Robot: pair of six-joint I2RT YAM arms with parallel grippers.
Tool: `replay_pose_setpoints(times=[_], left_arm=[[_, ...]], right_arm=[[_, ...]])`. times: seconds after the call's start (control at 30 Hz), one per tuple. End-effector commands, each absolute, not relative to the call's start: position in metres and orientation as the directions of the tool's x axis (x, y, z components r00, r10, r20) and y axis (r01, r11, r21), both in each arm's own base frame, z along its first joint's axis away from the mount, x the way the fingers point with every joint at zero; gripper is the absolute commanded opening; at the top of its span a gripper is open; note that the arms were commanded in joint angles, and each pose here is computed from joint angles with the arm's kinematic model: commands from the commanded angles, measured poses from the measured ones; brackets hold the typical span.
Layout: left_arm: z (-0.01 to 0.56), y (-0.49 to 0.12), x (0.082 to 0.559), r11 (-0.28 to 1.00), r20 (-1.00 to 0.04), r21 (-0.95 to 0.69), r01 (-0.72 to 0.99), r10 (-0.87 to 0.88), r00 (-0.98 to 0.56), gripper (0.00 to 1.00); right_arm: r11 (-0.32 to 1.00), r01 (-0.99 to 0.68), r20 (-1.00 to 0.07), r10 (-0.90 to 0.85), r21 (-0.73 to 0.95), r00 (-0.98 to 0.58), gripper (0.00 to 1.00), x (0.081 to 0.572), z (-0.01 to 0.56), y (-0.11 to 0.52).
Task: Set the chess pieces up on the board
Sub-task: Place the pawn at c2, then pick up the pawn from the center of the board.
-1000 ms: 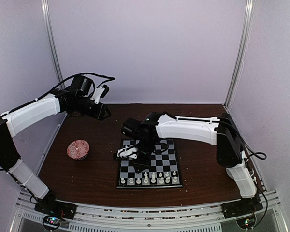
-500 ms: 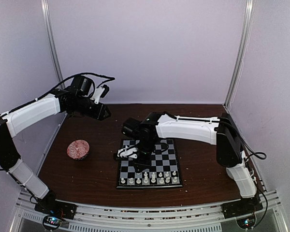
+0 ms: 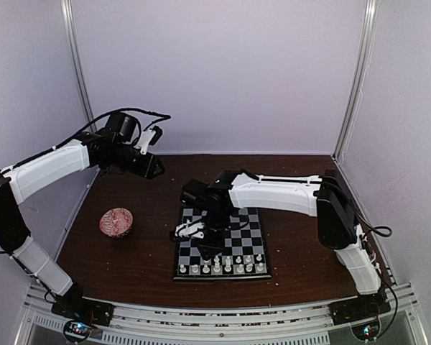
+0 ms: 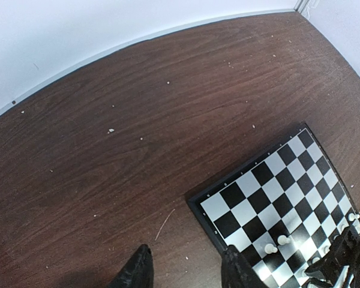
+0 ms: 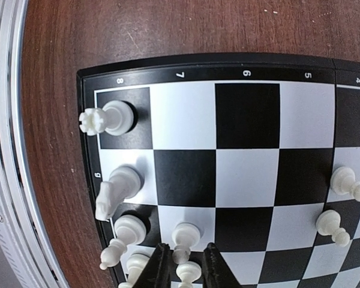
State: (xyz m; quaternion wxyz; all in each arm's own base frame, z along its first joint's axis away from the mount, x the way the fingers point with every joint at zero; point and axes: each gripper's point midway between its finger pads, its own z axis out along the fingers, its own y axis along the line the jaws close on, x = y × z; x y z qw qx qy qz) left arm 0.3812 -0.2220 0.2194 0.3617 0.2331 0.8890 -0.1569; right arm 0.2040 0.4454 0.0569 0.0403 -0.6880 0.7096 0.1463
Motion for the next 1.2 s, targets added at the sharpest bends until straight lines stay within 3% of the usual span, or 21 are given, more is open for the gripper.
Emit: replay_pose_setpoints(times=[0.0, 0.23, 0.37, 0.5, 0.67, 0.9, 1.17], left_arm=[[0.237, -0.224, 0.382, 0.831, -0.750, -0.101, 0.548, 0.298, -0.590, 0.40], [0.227, -0.249, 0.371, 0.742, -0.750, -0.180, 0.646, 0.321, -0.578, 0.39], [0.217, -0.274, 0.355, 0.680, -0.738, -0.121, 0.723, 0.426, -0.524, 0.39], [0.189, -0.302, 0.330, 0.622, -0.658, -0.035, 0.783, 0.575, -0.486, 0.39], [0.141, -0.330, 0.290, 0.524, -0.517, -0.080, 0.848, 0.705, -0.485, 0.35], [0.102, -0.332, 0.268, 0.503, -0.380, -0.067, 0.862, 0.786, -0.488, 0.34], [0.088, -0.334, 0.277, 0.517, -0.336, -0.048, 0.855, 0.798, -0.501, 0.35]], right_arm=[[0.012, -0.993, -0.267, -0.963, 0.115, -0.043, 0.22, 0.209, 0.072, 0.441], [0.081, -0.993, -0.408, -0.907, 0.081, -0.107, 0.26, 0.230, 0.146, 0.399], [0.187, -0.980, -0.485, -0.852, 0.072, -0.198, 0.28, 0.257, 0.160, 0.354], [0.308, -0.948, -0.520, -0.797, 0.086, -0.306, 0.29, 0.283, 0.161, 0.305], [0.441, -0.888, -0.606, -0.675, 0.128, -0.422, 0.31, 0.307, 0.166, 0.261], [0.453, -0.882, -0.649, -0.634, 0.128, -0.420, 0.32, 0.311, 0.166, 0.254], [0.452, -0.883, -0.635, -0.645, 0.131, -0.424, 0.32, 0.314, 0.161, 0.254]])
